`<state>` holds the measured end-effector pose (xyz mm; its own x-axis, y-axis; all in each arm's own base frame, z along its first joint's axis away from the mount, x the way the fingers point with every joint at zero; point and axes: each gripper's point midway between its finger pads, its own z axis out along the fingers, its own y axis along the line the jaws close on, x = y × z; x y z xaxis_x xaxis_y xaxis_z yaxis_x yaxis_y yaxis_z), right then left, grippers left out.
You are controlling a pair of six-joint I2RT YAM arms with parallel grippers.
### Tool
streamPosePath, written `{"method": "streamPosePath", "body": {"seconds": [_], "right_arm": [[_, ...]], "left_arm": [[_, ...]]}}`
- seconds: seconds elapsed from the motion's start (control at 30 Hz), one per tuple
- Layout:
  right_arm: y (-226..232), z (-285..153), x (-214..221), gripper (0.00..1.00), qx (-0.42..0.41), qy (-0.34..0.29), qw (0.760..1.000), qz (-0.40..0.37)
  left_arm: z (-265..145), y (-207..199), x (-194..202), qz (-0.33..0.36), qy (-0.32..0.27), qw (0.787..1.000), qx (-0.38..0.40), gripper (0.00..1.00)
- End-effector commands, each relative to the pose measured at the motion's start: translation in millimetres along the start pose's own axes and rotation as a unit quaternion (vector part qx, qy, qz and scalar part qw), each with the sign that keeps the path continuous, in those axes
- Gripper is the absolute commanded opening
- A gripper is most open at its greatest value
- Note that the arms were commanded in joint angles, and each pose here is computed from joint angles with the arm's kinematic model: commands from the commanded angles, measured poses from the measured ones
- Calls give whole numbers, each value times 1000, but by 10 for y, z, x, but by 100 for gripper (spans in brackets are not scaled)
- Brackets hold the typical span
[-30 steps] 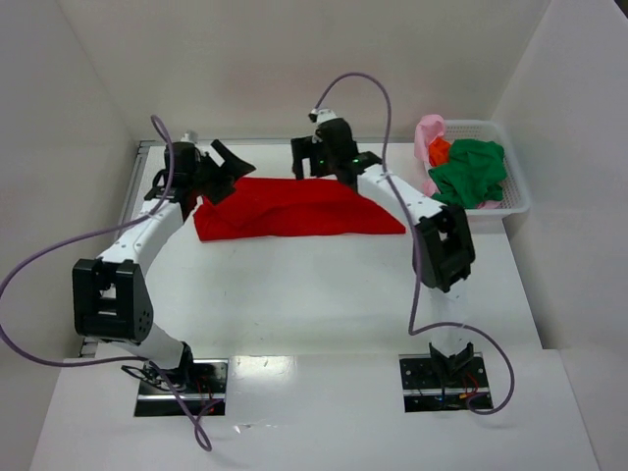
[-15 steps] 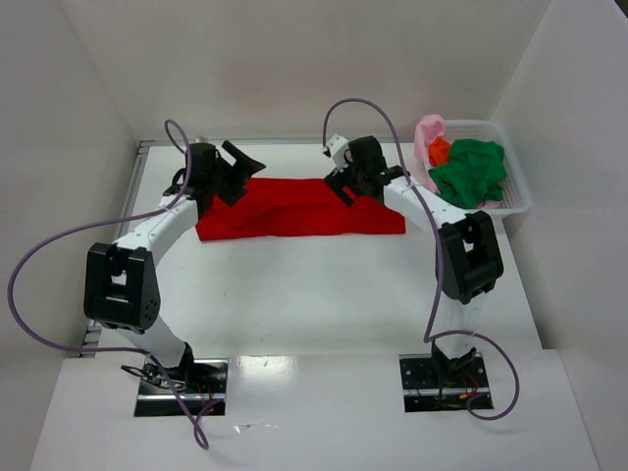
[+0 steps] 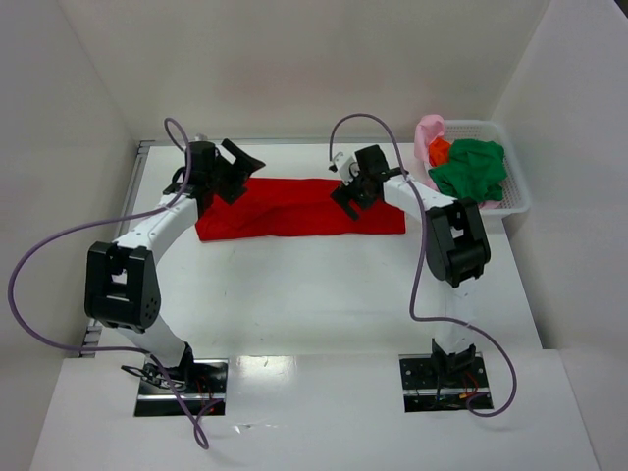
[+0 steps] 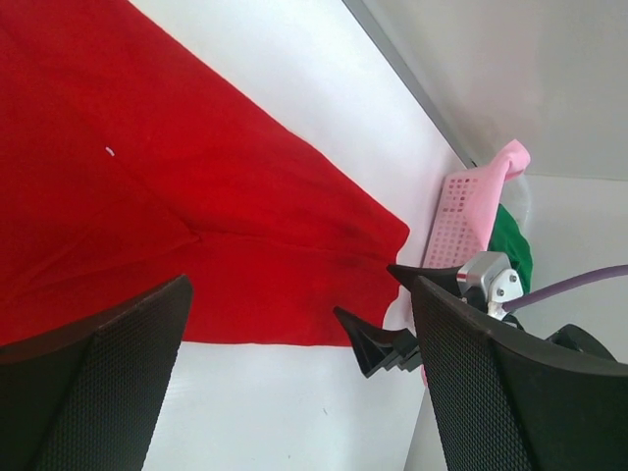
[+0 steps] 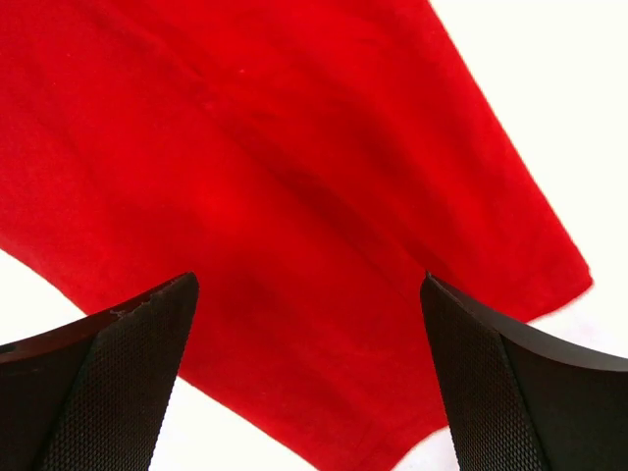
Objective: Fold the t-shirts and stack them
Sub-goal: Rotate the tshirt 90 degrees
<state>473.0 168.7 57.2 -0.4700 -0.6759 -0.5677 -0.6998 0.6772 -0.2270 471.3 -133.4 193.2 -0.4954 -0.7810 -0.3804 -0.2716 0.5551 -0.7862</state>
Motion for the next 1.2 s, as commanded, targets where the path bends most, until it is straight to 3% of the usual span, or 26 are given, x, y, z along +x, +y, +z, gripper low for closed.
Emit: {"method": "streamPosePath", "body": {"seconds": [0.0,0.47,0.93,1.17], "right_arm": [[42,95,-85,99,-28,-11,1000,-8],[140,468,78,99,-59,48,997,-10],[1043,251,-98,99,-102,63,991,-66],[1635,48,92,99,-151,82,984,-49]], "left_arm": [[26,-162,-105,12,-10,1000,19,100],[-22,-212,-130,22,-11,1000,20,100],[-307,-309,-289,25,-34,998,40,100],[-515,-172,-358,19,-60,998,23,100]]}}
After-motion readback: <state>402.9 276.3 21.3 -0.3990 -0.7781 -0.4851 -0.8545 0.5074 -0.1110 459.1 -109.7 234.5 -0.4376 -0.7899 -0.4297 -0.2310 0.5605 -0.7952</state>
